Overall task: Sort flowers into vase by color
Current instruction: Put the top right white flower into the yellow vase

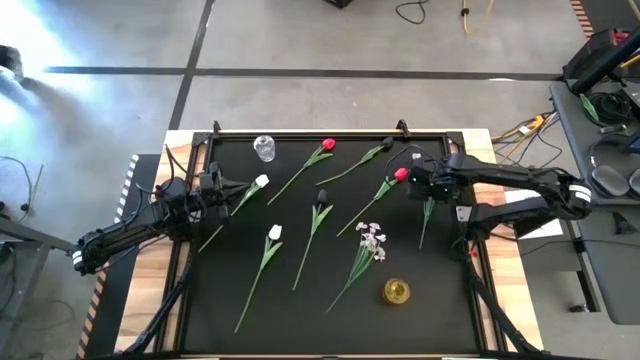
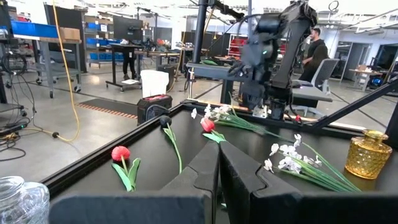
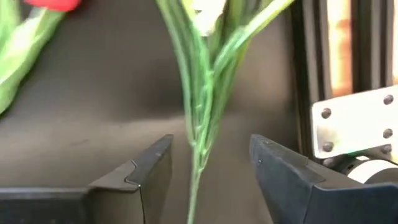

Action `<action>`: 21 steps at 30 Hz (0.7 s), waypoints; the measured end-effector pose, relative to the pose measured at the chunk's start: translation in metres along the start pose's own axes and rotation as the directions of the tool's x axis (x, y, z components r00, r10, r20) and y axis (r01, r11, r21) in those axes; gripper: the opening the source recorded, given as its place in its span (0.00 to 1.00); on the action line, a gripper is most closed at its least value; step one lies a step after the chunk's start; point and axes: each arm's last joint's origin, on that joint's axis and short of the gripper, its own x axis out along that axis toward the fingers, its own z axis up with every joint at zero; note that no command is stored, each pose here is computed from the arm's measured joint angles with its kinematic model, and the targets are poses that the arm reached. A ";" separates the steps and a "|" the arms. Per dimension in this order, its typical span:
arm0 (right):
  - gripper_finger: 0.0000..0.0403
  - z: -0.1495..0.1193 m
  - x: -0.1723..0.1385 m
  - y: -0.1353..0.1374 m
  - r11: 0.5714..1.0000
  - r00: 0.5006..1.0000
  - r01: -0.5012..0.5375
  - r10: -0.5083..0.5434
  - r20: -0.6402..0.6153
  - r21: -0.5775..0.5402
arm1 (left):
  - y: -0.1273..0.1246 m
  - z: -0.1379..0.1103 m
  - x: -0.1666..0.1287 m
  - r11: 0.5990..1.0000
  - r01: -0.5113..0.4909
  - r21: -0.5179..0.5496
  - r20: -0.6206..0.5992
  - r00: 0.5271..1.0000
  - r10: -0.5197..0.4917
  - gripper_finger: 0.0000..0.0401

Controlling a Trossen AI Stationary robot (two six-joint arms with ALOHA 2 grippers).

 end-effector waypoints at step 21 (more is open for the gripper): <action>0.51 0.058 0.064 -0.003 1.000 0.984 -0.001 0.005 -0.180 0.024 | 0.000 0.000 0.000 1.000 0.000 0.000 0.000 1.000 0.000 0.00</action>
